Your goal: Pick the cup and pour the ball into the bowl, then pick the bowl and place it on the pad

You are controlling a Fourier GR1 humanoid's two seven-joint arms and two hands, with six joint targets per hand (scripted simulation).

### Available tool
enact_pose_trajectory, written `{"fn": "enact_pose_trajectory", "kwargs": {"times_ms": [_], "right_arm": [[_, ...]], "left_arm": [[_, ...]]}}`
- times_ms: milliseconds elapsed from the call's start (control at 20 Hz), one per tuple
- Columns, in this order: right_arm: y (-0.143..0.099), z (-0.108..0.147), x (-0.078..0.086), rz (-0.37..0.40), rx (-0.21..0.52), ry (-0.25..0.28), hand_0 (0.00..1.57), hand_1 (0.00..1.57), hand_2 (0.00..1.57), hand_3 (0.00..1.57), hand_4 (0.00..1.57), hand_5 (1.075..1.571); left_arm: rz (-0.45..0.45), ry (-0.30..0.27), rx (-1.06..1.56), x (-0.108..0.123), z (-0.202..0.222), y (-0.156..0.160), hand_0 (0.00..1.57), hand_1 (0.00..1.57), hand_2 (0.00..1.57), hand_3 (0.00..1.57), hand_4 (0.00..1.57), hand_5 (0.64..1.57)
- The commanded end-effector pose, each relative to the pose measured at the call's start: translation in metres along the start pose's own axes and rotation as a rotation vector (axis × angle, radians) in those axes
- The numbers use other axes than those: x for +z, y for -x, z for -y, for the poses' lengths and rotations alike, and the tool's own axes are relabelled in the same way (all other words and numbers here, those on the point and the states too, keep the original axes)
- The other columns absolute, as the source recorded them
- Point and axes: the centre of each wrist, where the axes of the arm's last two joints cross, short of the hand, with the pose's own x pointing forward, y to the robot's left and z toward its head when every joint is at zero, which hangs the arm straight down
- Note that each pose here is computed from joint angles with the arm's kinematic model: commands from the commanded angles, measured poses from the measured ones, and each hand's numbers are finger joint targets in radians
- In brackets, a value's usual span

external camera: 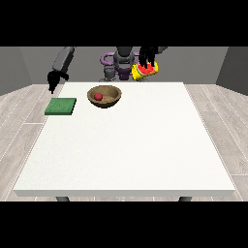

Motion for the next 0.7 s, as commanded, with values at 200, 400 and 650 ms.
{"fn": "enact_pose_trajectory", "kwargs": {"times_ms": [200, 400, 650], "right_arm": [[-0.012, -0.011, -0.021, 0.111, -0.009, 0.054, 0.00, 0.00, 0.36, 0.26, 0.72, 1.557], [-0.026, -0.005, -0.032, 0.174, -0.032, 0.123, 0.00, 0.00, 0.37, 0.10, 0.69, 1.547], [-0.035, -0.019, -0.049, 0.260, -0.060, 0.121, 0.00, 0.00, 0.41, 0.27, 0.66, 1.552]], "left_arm": [[-0.167, -0.046, 0.574, 0.087, 0.080, 0.021, 1.31, 1.31, 1.14, 0.83, 1.37, 1.571], [-0.159, -0.245, 0.745, 0.110, 0.086, 0.049, 1.31, 1.31, 1.12, 0.78, 1.44, 1.570], [-0.080, -0.409, 1.021, 0.102, 0.078, 0.077, 0.97, 0.97, 0.92, 0.57, 1.21, 1.545]]}}
